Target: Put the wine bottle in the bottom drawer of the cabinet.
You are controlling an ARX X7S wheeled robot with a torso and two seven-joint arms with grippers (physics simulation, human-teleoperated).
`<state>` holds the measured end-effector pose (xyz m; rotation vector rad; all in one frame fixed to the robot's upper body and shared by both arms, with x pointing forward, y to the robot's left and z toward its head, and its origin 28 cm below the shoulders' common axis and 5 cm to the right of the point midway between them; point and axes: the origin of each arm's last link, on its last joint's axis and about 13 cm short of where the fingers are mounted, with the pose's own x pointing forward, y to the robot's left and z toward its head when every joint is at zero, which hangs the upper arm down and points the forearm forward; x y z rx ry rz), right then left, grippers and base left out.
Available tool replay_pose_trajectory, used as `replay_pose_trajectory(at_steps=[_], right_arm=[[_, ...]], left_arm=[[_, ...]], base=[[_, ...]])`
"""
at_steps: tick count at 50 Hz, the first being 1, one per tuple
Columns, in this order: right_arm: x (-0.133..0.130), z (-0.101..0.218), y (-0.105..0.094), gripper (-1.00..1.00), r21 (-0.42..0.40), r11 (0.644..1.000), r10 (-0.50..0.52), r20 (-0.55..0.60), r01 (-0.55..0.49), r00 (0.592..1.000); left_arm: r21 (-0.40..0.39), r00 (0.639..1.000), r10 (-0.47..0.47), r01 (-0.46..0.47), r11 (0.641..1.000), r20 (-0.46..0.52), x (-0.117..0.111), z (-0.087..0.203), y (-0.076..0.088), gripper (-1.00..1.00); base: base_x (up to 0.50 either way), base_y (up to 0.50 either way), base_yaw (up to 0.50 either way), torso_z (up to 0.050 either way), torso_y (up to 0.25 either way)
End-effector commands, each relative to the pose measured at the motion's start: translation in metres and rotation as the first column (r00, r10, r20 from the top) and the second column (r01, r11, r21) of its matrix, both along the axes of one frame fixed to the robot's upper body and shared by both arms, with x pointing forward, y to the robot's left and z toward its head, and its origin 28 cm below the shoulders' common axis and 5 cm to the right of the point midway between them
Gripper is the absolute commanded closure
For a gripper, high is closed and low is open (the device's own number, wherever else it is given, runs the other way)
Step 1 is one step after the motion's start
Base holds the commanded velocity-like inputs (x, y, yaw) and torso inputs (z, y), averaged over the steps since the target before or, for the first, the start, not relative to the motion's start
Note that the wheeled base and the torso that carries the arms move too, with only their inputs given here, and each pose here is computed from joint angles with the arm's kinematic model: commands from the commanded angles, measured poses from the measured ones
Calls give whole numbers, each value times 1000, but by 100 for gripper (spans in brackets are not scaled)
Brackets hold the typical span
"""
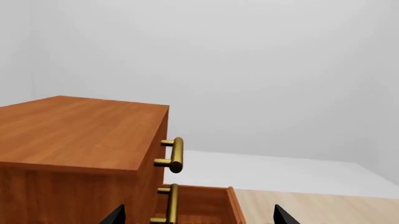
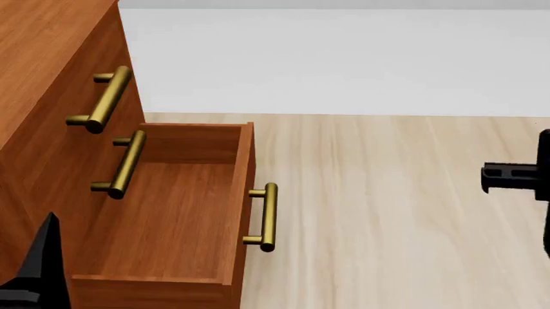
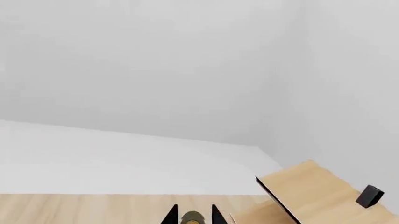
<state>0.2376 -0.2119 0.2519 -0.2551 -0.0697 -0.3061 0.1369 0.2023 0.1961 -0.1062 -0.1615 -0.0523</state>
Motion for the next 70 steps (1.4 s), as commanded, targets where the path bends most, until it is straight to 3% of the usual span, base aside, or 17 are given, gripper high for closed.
replay_pose_trajectory(at_steps=[1, 17, 25, 30, 70], right_arm=[[15, 30, 16, 100, -60, 995, 76, 32, -74, 997], [44, 58, 48, 100, -76, 979, 192, 12, -190, 981], [53, 67, 60, 100, -35, 966, 255, -34, -256, 966], [60, 76, 67, 100, 34, 954, 299, -31, -298, 954], [105, 110, 125, 100, 102, 878, 476, -107, -467, 873]], left_arm=[[3, 1000, 5, -5, 1000, -3, 1, -1, 1, -100], [-5, 1000, 20, -20, 1000, -2, 2, 0, 3, -100], [-4, 1000, 10, -10, 1000, -8, 1, -2, 0, -100], [-8, 1000, 13, -13, 1000, -6, 2, -1, 0, -100], [-19, 1000, 17, -18, 1000, -23, 5, -6, 3, -100]], base=[[0, 0, 0, 0, 0], [0, 0, 0, 0, 1], [0, 0, 0, 0, 1], [0, 0, 0, 0, 0], [0, 0, 0, 0, 1]])
